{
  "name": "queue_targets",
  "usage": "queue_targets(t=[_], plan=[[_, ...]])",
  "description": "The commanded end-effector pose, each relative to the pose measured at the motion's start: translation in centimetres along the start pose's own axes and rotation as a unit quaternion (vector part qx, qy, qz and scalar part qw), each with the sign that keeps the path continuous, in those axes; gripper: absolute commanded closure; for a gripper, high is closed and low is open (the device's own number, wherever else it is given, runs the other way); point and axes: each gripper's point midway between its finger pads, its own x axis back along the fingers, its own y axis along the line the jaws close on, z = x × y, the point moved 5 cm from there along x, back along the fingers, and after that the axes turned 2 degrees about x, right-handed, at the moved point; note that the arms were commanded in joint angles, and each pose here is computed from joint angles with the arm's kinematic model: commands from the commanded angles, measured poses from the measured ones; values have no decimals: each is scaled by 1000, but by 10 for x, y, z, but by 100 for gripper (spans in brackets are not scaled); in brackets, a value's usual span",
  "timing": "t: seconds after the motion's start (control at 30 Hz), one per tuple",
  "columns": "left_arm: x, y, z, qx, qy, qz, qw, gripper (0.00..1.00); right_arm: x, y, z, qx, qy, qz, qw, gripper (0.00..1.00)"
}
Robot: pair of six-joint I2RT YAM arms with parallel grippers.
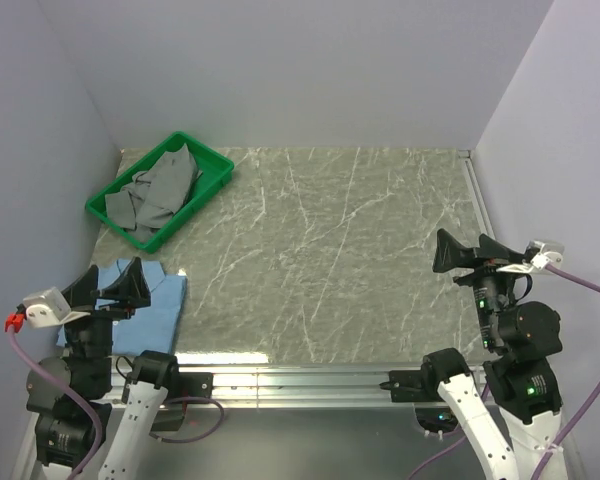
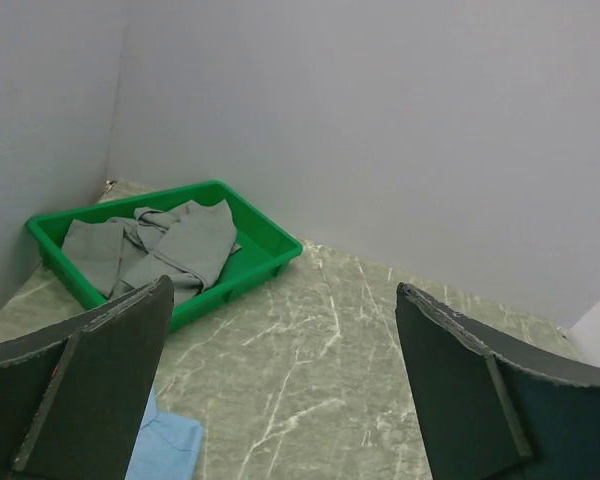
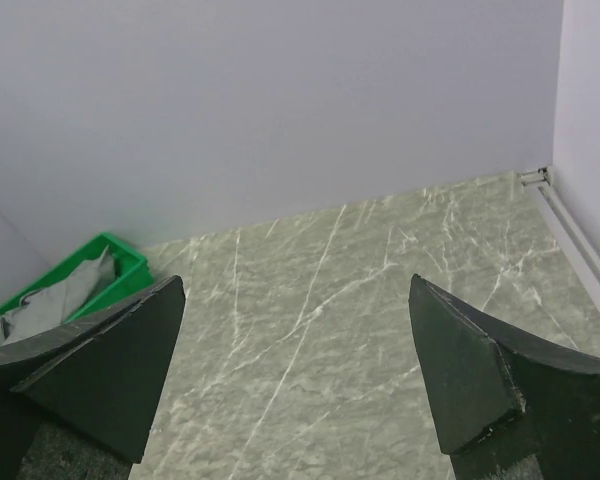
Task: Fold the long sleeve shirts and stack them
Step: Grab the shirt from the pile
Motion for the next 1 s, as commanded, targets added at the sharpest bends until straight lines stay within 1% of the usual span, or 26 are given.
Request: queue_targets(t=[0.0, 0.07, 0.1, 0.2, 0.23, 0.3, 0.37, 0.4, 0.43, 0.47, 0.5, 0.53, 0.6, 0.67, 0.7, 0.77, 0.8, 0.87, 0.9, 0.97], plan=[[-3, 1, -2, 15, -3, -16, 1000, 1, -5, 5, 0, -7, -8, -13, 1000, 0], [-5, 6, 0, 27, -2, -41, 999, 1, -6, 5, 1, -2, -7, -15, 1000, 0], [-6, 13, -1, 32, -7, -70, 997, 1, -7, 5, 1, 1, -4, -16, 1000, 0], [-10, 22, 4, 66, -4, -124, 990, 1, -9, 6, 2, -1, 4, -16, 1000, 0], [-11, 23, 5, 66, -3, -128, 990, 1, -10, 7, 3, -2, 8, -18, 1000, 0], [-15, 20, 6, 51, 4, -120, 991, 1, -11, 9, 5, -11, 13, -20, 1000, 0], [-21, 8, 6, 42, 18, -79, 996, 1, -12, 10, 9, -17, 18, -23, 999, 0], [-27, 3, 10, 13, 35, -58, 998, 1, -12, 10, 10, -21, 20, -25, 999, 0], [-30, -6, 14, 3, 52, -25, 998, 1, -12, 11, 12, -22, 22, -27, 999, 0], [-34, -7, 16, -2, 63, -24, 998, 1, -13, 12, 14, -22, 27, -32, 999, 0], [-46, -7, 25, 11, 88, -46, 995, 1, -13, 12, 15, -20, 28, -33, 999, 0], [-51, -4, 24, 20, 89, -72, 993, 1, -13, 13, 15, -20, 31, -33, 999, 0], [-68, -6, 37, 31, 123, -97, 987, 1, -14, 14, 14, -17, 36, -38, 998, 0], [-82, -12, 47, 35, 144, -93, 985, 1, -15, 16, 15, -21, 45, -39, 998, 0], [-97, -15, 55, 38, 158, -95, 982, 1, -15, 18, 16, -24, 48, -45, 998, 0], [-112, -17, 63, 41, 170, -110, 978, 1, -16, 20, 18, -28, 55, -52, 997, 0], [-126, -18, 71, 37, 187, -122, 974, 1, -16, 21, 21, -31, 62, -57, 996, 0], [-144, -20, 77, 30, 192, -129, 972, 1, -15, 22, 25, -30, 72, -61, 995, 0], [-160, -21, 87, 19, 205, -136, 969, 1, -15, 23, 27, -29, 76, -64, 995, 0], [-178, -17, 97, 9, 214, -149, 965, 1, -14, 22, 32, -23, 89, -65, 994, 0]])
